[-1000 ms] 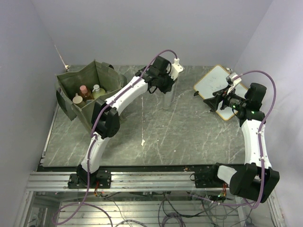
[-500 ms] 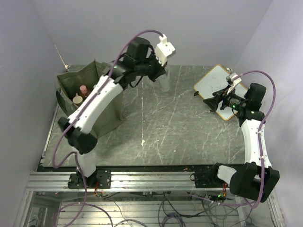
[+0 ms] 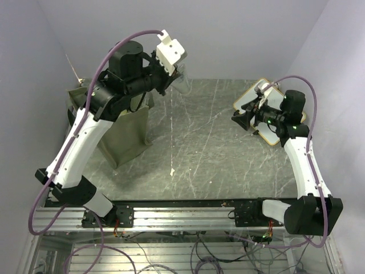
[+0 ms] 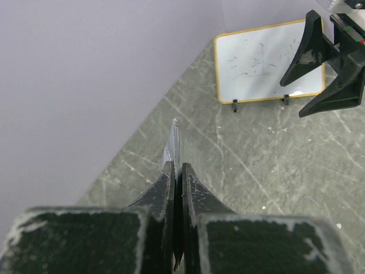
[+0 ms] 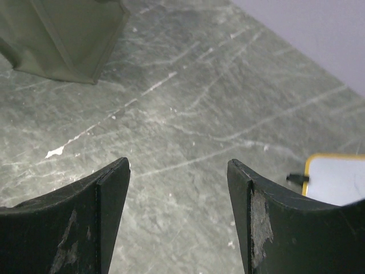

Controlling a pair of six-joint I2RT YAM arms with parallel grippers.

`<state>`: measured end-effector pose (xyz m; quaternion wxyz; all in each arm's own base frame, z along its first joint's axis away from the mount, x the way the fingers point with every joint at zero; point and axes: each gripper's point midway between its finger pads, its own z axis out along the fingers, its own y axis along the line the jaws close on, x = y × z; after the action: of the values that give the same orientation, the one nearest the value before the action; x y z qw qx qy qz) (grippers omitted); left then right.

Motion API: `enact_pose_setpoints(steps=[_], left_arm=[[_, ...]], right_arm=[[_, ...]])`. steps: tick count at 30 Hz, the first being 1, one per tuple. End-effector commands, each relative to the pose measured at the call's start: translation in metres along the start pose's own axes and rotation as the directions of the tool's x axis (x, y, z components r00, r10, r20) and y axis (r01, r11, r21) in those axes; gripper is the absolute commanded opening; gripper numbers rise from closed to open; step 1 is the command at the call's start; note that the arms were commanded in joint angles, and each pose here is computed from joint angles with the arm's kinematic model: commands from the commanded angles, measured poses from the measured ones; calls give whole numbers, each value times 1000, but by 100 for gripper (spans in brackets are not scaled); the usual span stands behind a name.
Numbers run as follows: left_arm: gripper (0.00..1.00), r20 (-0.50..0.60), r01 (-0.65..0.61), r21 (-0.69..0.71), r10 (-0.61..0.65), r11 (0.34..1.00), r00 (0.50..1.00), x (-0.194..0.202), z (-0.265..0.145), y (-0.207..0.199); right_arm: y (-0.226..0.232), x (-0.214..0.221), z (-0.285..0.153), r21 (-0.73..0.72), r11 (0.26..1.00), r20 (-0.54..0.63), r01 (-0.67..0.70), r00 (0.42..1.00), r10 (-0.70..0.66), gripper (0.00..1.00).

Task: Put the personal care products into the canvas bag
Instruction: Place the care product in the canvas bag.

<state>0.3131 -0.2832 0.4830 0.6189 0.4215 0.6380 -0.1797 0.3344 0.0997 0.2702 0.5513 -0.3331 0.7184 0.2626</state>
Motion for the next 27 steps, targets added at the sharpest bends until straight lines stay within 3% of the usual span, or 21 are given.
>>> enact_pose_setpoints(steps=[1, 10, 18, 27], left_arm=[[7, 103, -77, -172, 96, 982, 990, -47, -51, 31], [7, 173, 19, -368, 48, 930, 984, -66, -124, 72], [7, 169, 118, -500, -37, 858, 985, -37, -163, 108], [7, 116, 190, -598, -151, 778, 982, 12, -182, 128]], right_arm=[[10, -26, 17, -45, 992, 8, 118, 993, -117, 69], [63, -65, 78, -243, 948, 55, 204, 979, -197, 68], [125, -89, 141, -383, 892, 88, 238, 971, -221, 66], [208, -85, 204, -523, 828, 58, 201, 978, -201, 63]])
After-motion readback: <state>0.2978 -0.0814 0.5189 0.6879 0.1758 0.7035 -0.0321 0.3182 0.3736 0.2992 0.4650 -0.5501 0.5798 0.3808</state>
